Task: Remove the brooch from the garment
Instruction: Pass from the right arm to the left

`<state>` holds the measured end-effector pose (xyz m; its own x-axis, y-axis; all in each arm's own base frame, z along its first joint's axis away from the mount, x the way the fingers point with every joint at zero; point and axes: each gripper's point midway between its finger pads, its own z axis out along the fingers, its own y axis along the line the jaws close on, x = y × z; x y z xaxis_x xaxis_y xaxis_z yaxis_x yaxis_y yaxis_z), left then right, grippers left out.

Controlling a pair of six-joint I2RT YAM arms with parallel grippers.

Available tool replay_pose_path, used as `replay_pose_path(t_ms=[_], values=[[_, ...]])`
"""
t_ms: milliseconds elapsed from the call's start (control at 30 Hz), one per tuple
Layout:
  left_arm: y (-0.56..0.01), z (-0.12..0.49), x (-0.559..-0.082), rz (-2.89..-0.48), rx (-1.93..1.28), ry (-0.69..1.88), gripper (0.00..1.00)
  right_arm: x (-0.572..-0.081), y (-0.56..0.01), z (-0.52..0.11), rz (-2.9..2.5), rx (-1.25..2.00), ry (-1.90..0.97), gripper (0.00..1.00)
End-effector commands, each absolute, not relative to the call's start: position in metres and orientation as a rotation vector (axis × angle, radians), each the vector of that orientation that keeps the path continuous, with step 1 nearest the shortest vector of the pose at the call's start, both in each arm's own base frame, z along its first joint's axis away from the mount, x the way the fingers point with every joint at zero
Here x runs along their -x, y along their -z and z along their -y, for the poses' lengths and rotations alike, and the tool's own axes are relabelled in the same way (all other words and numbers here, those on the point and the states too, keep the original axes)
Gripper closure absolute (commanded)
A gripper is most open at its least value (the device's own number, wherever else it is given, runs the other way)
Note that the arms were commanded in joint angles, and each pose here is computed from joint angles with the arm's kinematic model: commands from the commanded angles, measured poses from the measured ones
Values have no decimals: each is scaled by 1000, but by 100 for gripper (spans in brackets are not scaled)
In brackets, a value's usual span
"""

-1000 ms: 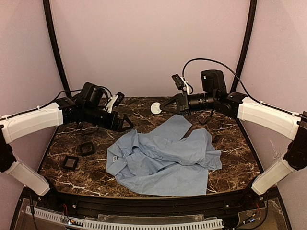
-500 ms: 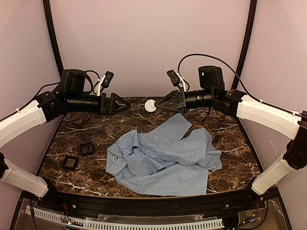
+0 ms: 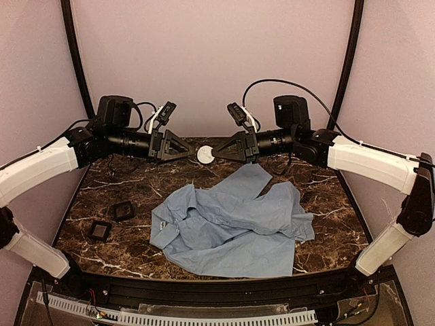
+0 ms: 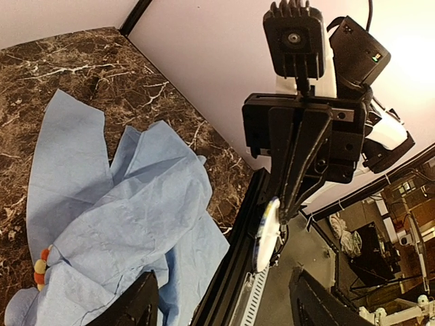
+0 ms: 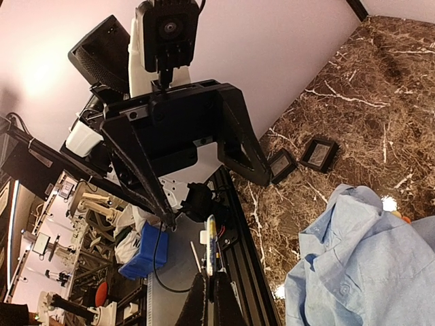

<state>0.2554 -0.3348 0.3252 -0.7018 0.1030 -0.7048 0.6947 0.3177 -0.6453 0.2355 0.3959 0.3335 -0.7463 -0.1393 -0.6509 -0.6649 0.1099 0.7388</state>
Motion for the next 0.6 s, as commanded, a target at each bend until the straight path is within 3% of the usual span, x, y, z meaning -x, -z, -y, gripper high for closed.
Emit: replay_pose_path(t_ms=[0, 367, 567], values=[[-340, 340, -248, -1990, -750, 1474, 38, -232, -350, -405, -1895, 833, -1728, 100], [-326, 348, -246, -2034, -772, 1517, 58, -229, -349, -411, -1886, 860, -1769, 100], [-328, 350, -246, -2023, -776, 1531, 81, -229, -345, -412, -1897, 861, -1767, 100]])
